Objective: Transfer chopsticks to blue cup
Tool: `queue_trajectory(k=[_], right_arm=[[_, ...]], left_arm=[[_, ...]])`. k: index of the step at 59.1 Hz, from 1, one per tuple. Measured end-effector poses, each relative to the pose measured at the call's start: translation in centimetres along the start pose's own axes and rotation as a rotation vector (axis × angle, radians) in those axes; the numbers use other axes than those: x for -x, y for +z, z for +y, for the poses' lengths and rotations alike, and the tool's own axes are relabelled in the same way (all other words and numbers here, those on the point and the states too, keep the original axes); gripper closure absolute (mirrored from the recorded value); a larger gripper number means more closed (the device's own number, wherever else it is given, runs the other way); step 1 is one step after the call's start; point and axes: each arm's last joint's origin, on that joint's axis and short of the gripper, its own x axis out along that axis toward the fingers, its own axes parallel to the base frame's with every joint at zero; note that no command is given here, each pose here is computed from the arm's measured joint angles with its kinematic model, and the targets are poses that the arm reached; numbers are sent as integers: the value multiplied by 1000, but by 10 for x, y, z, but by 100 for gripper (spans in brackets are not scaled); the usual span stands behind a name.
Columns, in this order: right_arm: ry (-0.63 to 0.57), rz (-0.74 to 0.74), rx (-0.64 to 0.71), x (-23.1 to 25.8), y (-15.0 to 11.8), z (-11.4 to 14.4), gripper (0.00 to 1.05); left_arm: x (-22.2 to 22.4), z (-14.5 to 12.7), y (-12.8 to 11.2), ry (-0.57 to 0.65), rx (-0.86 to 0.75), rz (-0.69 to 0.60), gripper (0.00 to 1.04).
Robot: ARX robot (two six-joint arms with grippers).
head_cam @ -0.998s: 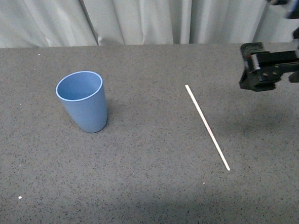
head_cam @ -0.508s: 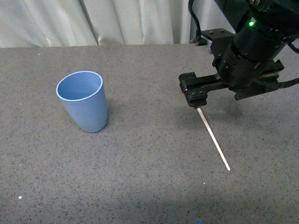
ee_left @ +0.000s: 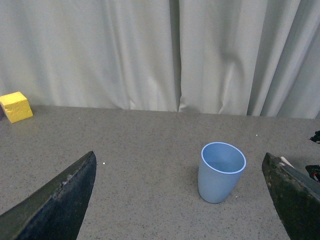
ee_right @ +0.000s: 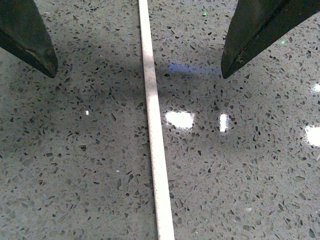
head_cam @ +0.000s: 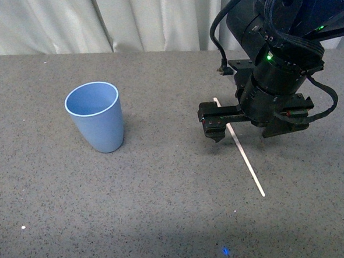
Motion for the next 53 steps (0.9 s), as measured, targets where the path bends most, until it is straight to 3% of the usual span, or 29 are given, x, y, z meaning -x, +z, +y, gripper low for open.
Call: queue_trajectory(k=[5,8,44,53], right_arm=[[2,17,7,-3,0,2,10],[-2,25,12,-5,-1,2,15],[-6,31,24,-8,1,2,104],[5,18,23,-6,1,3,104]], left_arm=[[0,0,0,0,0,0,7],[0,0,0,0,0,0,7],[0,0,0,0,0,0,7],[0,0,0,0,0,0,7]])
